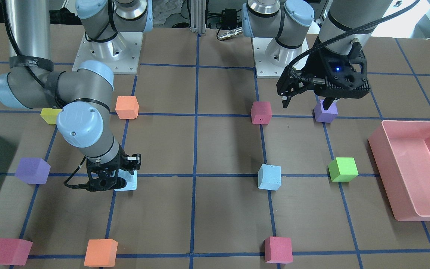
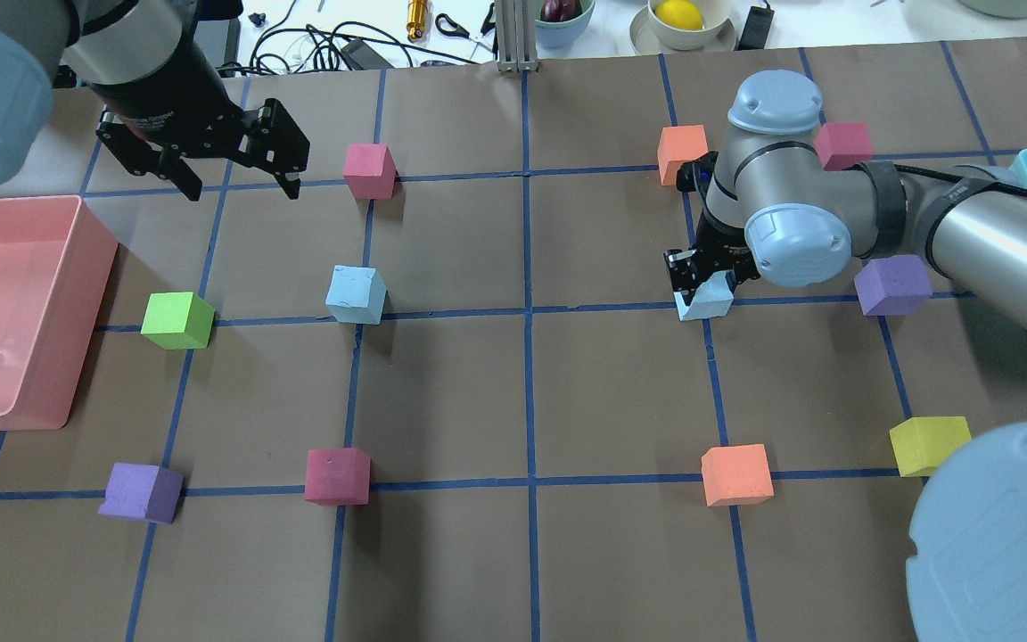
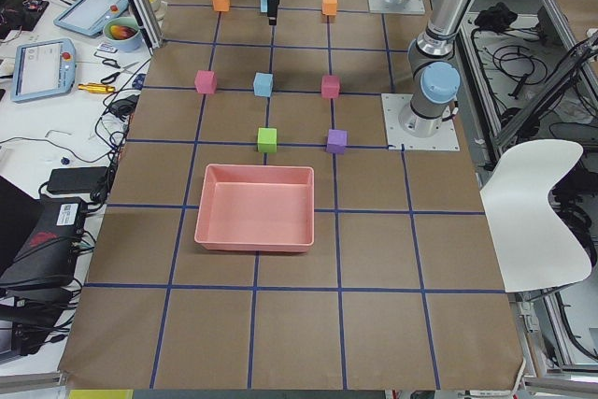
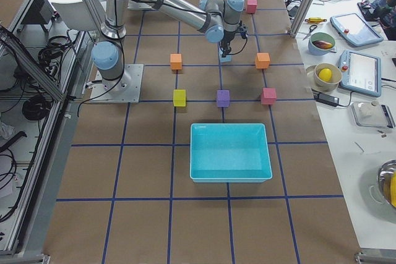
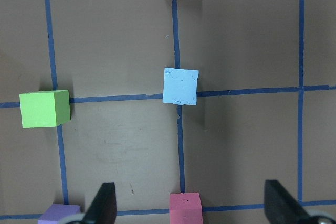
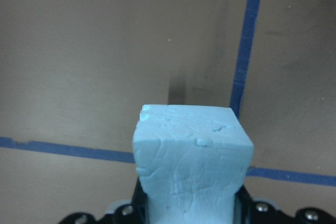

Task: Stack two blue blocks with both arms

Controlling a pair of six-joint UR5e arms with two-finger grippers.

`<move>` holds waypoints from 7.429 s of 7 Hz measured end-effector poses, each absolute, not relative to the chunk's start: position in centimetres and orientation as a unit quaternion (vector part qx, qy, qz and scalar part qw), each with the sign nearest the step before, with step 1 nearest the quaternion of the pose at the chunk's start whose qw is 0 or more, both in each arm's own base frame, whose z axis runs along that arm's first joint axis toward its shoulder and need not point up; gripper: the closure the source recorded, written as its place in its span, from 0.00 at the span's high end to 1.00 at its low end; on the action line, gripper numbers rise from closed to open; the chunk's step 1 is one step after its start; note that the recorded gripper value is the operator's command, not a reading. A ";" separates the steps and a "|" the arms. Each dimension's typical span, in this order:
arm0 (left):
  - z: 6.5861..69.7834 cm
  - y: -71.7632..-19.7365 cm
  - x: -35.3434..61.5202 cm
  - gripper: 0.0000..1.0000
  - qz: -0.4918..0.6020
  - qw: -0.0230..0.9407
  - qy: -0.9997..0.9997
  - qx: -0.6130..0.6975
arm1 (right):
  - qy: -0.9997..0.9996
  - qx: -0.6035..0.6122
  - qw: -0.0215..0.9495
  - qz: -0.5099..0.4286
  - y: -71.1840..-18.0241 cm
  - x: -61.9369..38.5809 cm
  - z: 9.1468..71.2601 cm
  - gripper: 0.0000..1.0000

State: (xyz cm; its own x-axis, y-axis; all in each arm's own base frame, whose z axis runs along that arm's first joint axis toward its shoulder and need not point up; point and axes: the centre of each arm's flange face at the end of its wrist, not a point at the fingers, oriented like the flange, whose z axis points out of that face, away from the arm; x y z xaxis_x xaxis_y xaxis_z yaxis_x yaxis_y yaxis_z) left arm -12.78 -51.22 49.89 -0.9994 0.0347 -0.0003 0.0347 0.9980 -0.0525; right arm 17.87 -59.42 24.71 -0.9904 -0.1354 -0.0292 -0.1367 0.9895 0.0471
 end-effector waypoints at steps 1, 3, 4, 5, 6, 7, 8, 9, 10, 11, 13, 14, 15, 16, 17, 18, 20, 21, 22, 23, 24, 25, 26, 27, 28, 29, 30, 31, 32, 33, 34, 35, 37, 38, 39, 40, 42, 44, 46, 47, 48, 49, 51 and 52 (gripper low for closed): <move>49.7 -51.3 -12.6 1.00 0.024 0.000 -1.000 -0.017 | 0.997 -0.066 0.029 0.018 -61.3 20.7 25.7 0.25; 47.2 -51.8 -10.8 1.00 0.003 0.003 -1.000 -0.011 | 0.997 -0.055 0.047 -0.007 -66.4 27.0 25.9 0.26; 44.5 -52.5 -9.6 1.00 -0.007 0.007 -1.000 -0.009 | 0.997 -0.061 0.052 -0.022 -69.4 30.3 25.3 0.26; 41.8 -53.0 -9.0 1.00 -0.001 0.007 -1.000 -0.015 | 0.996 -0.071 0.053 -0.032 -71.6 33.1 24.4 0.27; 39.7 -53.1 -8.6 1.00 0.004 0.006 -0.999 -0.035 | 0.995 -0.079 0.051 -0.033 -72.8 34.7 23.5 0.32; 37.8 -53.1 -8.5 1.00 0.001 0.007 -0.999 -0.051 | 0.995 -0.086 0.046 -0.028 -73.2 35.3 22.9 0.99; 36.0 -53.5 -8.4 1.00 -0.003 0.009 -0.999 -0.049 | 0.995 -0.088 0.041 -0.022 -73.3 35.4 22.4 1.00; 34.3 -54.1 -8.4 1.00 -0.006 0.010 -0.999 -0.041 | 0.995 -0.089 0.039 -0.020 -73.4 35.4 22.3 1.00; 32.6 -54.7 -8.3 1.00 -0.008 0.011 -0.999 -0.038 | 0.995 -0.089 0.038 -0.020 -73.4 35.3 22.5 1.00; 31.0 -55.5 -8.3 1.00 -0.010 0.012 -0.999 -0.037 | 0.995 -0.087 0.037 -0.020 -73.4 35.1 23.5 1.00; 27.8 -57.1 -9.3 1.00 -0.009 0.012 -0.999 -0.041 | 0.997 -0.078 0.007 0.019 -70.6 32.5 31.7 1.00; 26.1 -57.8 -10.0 1.00 -0.005 0.012 -0.999 -0.042 | 0.996 -0.077 -0.010 0.040 -68.4 30.3 36.8 1.00; 24.5 -58.3 -10.6 1.00 -0.006 0.013 -0.999 -0.042 | 0.994 -0.088 -0.023 0.063 -65.7 27.4 41.6 1.00; 23.2 -58.6 -11.3 1.00 -0.010 0.024 -0.999 -0.039 | 0.991 -0.097 -0.033 0.086 -62.5 24.3 45.4 1.00; 22.1 -58.7 -12.2 0.99 -0.014 0.043 -0.998 -0.033 | 0.990 -0.093 -0.038 0.099 -58.7 21.2 47.8 1.00; 21.2 -58.8 -12.8 0.69 -0.018 0.052 -0.998 -0.033 | 0.991 -0.082 -0.039 0.098 -55.0 18.6 48.3 1.00; 20.0 -58.7 -13.1 0.26 -0.027 0.054 -0.998 -0.033 | 0.997 -0.064 -0.034 0.017 -50.4 16.4 46.1 1.00; 20.1 -58.7 -13.1 0.25 -0.028 0.053 -0.998 -0.032 | 0.997 -0.061 -0.034 -0.023 -50.0 16.3 45.7 1.00; 20.7 -59.0 -13.2 0.25 -0.024 0.052 -0.998 -0.030 | 0.996 -0.061 -0.035 -0.045 -50.1 16.3 47.0 1.00; 22.0 -59.8 -13.7 0.25 -0.016 0.053 -0.998 -0.022 | 0.996 -0.063 -0.035 -0.050 -50.3 16.4 48.7 1.00; 24.5 -61.5 -15.6 0.25 -0.007 0.055 -0.998 -0.006 | 0.996 -0.063 -0.034 -0.048 -50.4 16.5 50.1 1.00; 27.3 -63.8 -18.6 0.25 -0.001 0.056 -0.998 0.010 | 0.996 -0.063 -0.031 -0.046 -50.5 16.7 51.0 1.00; 29.6 -66.4 -21.5 0.11 0.002 0.056 -0.998 0.026 | 0.996 -0.063 -0.026 -0.051 -50.6 16.8 51.3 1.00; 30.9 -68.6 -24.3 0.11 0.009 0.058 -0.997 0.043 | 0.996 -0.062 -0.024 -0.059 -51.0 16.9 51.3 1.00; 31.1 -70.4 -27.2 0.11 0.018 0.061 -0.996 0.061 | 0.996 -0.055 -0.023 -0.064 -51.2 16.9 51.3 1.00; 30.8 -71.9 -29.6 0.11 0.025 0.064 -0.995 0.074 | 0.997 -0.040 -0.022 -0.066 -51.3 16.9 51.2 1.00; 30.2 -72.8 -31.6 0.11 0.030 0.064 -0.995 0.074 | 0.997 -0.023 -0.021 -0.065 -51.3 16.9 51.1 1.00; 29.4 -73.4 -32.8 0.11 0.034 0.059 -0.995 0.068 | 0.998 -0.014 -0.021 -0.063 -51.3 16.9 50.9 1.00; 28.9 -73.7 -33.6 0.11 0.038 0.055 -0.996 0.065 | 0.998 -0.012 -0.020 -0.061 -51.3 16.9 50.7 1.00; 28.7 -73.8 -34.4 0.13 0.041 0.053 -0.996 0.062 | 0.998 -0.012 -0.020 -0.060 -51.2 16.9 50.6 1.00; 28.5 -73.7 -35.0 0.13 0.042 0.053 -0.996 0.060 | 0.998 -0.012 -0.020 -0.060 -51.2 16.9 50.5 1.00; 28.1 -73.7 -35.2 0.13 0.040 0.053 -0.996 0.060 | 0.998 -0.012 -0.020 -0.059 -51.2 16.9 50.5 1.00; 27.3 -73.9 -35.6 0.14 0.041 0.056 -0.996 0.062 | 0.998 -0.010 -0.020 -0.059 -51.2 16.9 50.5 1.00; 27.0 -74.0 -35.7 0.18 0.042 0.058 -0.995 0.066 | 0.998 -0.010 -0.020 -0.059 -51.2 16.9 50.5 1.00; 26.8 -74.0 -35.8 0.61 0.042 0.059 -0.995 0.069 | 0.998 -0.010 -0.020 -0.059 -51.2 16.9 50.5 1.00; 26.5 -74.0 -35.8 0.90 0.042 0.059 -0.995 0.070 | 0.998 -0.010 -0.020 -0.059 -51.2 16.9 50.5 1.00; 26.2 -74.2 -35.9 1.00 0.046 0.064 -0.994 0.070 | 0.998 -0.010 -0.020 -0.059 -51.2 16.9 50.5 1.00; 27.5 -73.8 -35.9 1.00 0.046 0.070 -0.994 0.065 | 0.998 -0.010 -0.020 -0.059 -51.2 16.9 50.5 1.00; 32.1 -72.9 -33.2 1.00 0.043 0.049 -0.998 0.023 | 0.998 -0.010 -0.020 -0.059 -51.2 16.9 50.5 1.00; 35.6 -72.6 -29.3 1.00 0.043 0.018 -0.999 -0.017 | 0.998 -0.010 -0.020 -0.059 -51.2 16.9 50.5 1.00; 39.1 -71.4 -25.2 1.00 0.029 -0.006 -0.998 -0.049 | 0.998 -0.010 -0.020 -0.059 -51.2 16.9 50.5 1.00; 42.7 -68.7 -22.1 1.00 0.013 -0.016 -0.998 -0.061 | 0.998 -0.010 -0.020 -0.059 -51.2 16.9 50.5 1.00; 50.3 -59.6 -19.2 1.00 -0.008 -0.019 -0.998 -0.065 | 0.998 -0.010 -0.020 -0.059 -51.2 16.9 50.5 1.00; 52.7 -55.0 -18.6 1.00 -0.010 -0.021 -0.998 -0.065 | 0.998 -0.010 -0.020 -0.059 -51.2 16.9 50.5 1.00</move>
